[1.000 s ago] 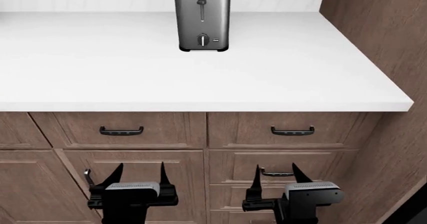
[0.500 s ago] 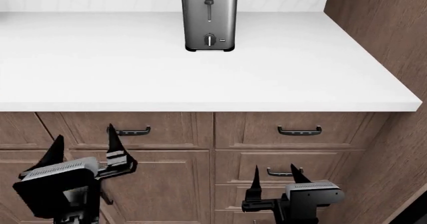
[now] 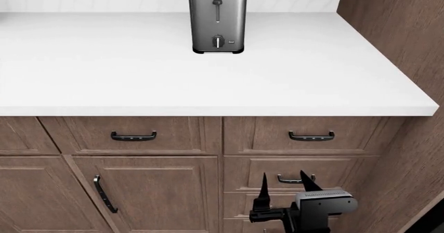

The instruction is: Push down the lever of the toaster to turn it on.

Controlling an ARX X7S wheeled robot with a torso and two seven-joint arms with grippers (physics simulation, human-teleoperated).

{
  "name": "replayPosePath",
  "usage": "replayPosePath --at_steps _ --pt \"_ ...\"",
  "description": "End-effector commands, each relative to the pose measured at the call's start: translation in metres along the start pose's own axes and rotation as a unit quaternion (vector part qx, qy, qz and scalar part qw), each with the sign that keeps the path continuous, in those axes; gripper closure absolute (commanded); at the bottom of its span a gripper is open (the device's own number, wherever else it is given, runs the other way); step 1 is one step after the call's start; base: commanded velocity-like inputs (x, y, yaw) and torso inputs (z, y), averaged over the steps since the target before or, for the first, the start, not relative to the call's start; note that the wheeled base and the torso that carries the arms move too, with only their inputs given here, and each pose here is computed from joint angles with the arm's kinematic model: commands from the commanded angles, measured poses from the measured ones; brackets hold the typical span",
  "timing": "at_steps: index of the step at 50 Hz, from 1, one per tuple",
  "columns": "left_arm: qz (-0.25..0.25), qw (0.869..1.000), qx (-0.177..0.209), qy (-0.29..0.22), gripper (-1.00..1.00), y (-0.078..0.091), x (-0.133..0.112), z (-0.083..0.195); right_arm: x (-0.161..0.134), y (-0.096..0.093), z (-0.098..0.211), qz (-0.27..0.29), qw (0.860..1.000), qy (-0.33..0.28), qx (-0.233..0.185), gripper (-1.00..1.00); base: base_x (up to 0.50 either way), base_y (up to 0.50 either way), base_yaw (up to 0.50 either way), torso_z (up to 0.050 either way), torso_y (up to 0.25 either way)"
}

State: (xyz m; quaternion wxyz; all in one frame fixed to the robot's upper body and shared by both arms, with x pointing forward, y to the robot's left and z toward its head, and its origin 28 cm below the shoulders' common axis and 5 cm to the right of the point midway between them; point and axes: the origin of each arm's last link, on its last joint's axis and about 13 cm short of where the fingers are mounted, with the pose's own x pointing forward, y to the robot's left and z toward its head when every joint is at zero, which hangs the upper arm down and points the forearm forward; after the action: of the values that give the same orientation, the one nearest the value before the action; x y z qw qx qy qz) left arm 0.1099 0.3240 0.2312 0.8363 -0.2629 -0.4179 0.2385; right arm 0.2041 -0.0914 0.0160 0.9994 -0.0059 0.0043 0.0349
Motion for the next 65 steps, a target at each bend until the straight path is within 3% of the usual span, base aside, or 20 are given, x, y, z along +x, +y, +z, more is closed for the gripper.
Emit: replayPosePath --at_steps 1,9,12,14,17,18,19,28,31,39,65 --pt "0.005 0.999 -0.029 -0.021 -1.00 -0.004 -0.002 0.015 -0.012 0.008 0.034 0.006 0.999 -0.033 0.009 -1.00 0.00 0.00 0.00 0.000 0.000" --pt "-0.003 1.000 -0.026 -0.016 -1.00 -0.008 -0.003 0.014 -0.050 0.009 0.143 -0.006 0.994 -0.096 -0.049 -1.00 0.00 0.00 0.00 0.000 0.000" --pt "-0.003 0.999 -0.027 -0.017 -1.00 -0.009 -0.003 0.014 -0.036 -0.004 0.181 0.011 0.973 -0.173 -0.153 -1.00 0.00 0.00 0.00 0.000 0.000" --pt "-0.004 0.999 -0.027 -0.018 -1.00 -0.009 -0.003 0.015 -0.028 0.001 0.215 -0.048 0.966 -0.212 -0.138 -1.00 0.00 0.00 0.00 0.000 0.000" --pt "-0.005 0.999 -0.027 -0.018 -1.00 -0.010 -0.002 0.014 -0.020 0.011 0.243 -0.128 0.971 -0.166 -0.113 -1.00 0.00 0.00 0.00 0.000 0.000" --pt "-0.005 0.999 -0.027 -0.018 -1.00 -0.010 -0.002 0.015 -0.021 0.014 0.251 -0.090 0.980 -0.132 -0.118 -1.00 0.00 0.00 0.00 0.000 0.000" --pt "-0.005 0.999 -0.028 -0.018 -1.00 -0.010 -0.002 0.015 -0.016 0.015 0.260 -0.087 0.981 -0.122 -0.126 -1.00 0.00 0.00 0.00 0.000 0.000" --pt "-0.005 0.999 -0.029 -0.016 -1.00 -0.010 -0.002 0.014 0.025 0.018 0.322 -0.097 0.974 -0.083 -0.189 -1.00 0.00 0.00 0.00 0.000 0.000" --pt "-0.005 0.999 -0.029 -0.016 -1.00 -0.010 -0.002 0.014 0.034 0.022 0.333 -0.081 0.969 -0.082 -0.219 -1.00 0.00 0.00 0.00 0.000 0.000" --pt "-0.003 0.999 -0.032 -0.019 -1.00 -0.009 -0.002 0.017 0.052 0.036 0.341 -0.070 0.971 -0.088 -0.210 -1.00 0.00 0.00 0.00 0.000 0.000" --pt "0.001 0.999 -0.028 -0.020 -1.00 -0.007 -0.002 0.017 0.055 0.038 0.334 -0.051 0.973 -0.100 -0.200 -1.00 0.38 0.00 0.00 0.000 0.000"
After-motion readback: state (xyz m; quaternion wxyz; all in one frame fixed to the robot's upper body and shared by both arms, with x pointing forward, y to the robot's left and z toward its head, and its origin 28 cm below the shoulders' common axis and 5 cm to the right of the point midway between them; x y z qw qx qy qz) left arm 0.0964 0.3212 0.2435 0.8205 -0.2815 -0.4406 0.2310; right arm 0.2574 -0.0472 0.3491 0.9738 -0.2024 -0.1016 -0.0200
